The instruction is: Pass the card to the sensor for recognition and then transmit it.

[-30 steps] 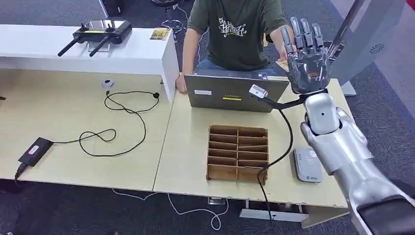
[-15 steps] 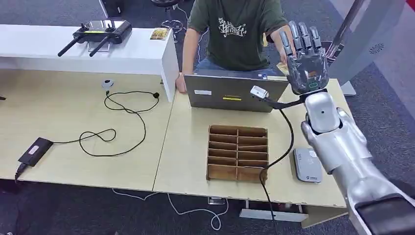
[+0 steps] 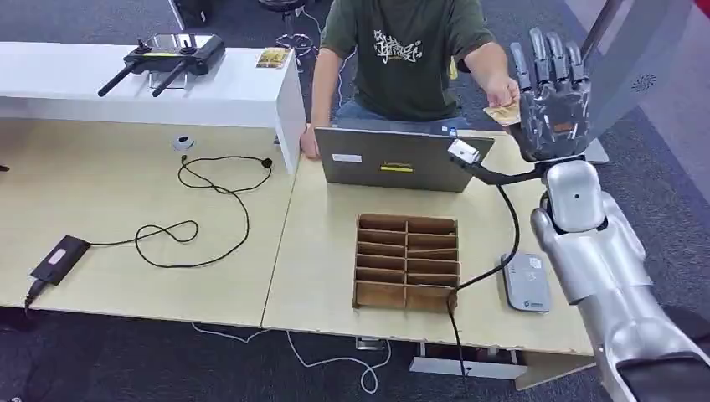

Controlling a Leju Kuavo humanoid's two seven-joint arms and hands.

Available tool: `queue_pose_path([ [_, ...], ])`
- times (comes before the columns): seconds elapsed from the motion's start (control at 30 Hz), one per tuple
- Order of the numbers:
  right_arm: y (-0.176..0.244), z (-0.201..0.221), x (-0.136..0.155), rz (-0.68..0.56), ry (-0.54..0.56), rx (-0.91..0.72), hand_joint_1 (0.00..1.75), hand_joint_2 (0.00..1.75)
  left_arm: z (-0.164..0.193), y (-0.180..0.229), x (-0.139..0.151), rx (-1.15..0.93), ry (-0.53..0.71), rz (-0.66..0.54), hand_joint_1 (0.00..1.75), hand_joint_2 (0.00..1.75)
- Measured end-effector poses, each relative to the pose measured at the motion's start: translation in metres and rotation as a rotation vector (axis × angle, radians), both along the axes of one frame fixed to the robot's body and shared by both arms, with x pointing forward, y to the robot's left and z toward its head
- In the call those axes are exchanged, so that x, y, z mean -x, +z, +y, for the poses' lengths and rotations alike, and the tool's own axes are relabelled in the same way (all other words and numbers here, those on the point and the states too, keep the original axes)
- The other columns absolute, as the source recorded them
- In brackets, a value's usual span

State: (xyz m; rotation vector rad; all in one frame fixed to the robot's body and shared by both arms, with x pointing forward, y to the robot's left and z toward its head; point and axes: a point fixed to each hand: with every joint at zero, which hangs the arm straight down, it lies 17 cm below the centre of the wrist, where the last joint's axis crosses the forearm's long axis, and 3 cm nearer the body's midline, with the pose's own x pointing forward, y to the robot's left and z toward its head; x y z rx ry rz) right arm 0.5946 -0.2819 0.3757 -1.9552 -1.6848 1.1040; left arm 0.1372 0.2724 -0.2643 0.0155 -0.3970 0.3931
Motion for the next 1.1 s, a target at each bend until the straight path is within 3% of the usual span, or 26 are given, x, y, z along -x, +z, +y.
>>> queue_pose_path([
  [0.43, -0.01, -0.012, 0.006, 0.009, -0.011, -0.011, 0.0, 1.75, 0.001, 0.0, 0.0, 0.001, 0.009, 0.0, 0.0, 0.0],
  [0.47, -0.01, -0.012, 0.006, 0.008, -0.009, -0.011, 0.07, 1.75, 0.001, 0.0, 0.0, 0.0, 0.009, -0.001, 0.0, 0.0],
  [0.5, -0.01, -0.012, 0.007, 0.008, -0.007, -0.01, 1.75, 1.75, 0.001, 0.0, 0.0, 0.0, 0.009, -0.002, 0.0, 0.0],
  [1.1, -0.018, -0.011, 0.009, 0.024, 0.003, -0.001, 1.75, 1.75, 0.002, 0.0, -0.001, -0.002, 0.013, -0.007, 0.0, 0.0],
])
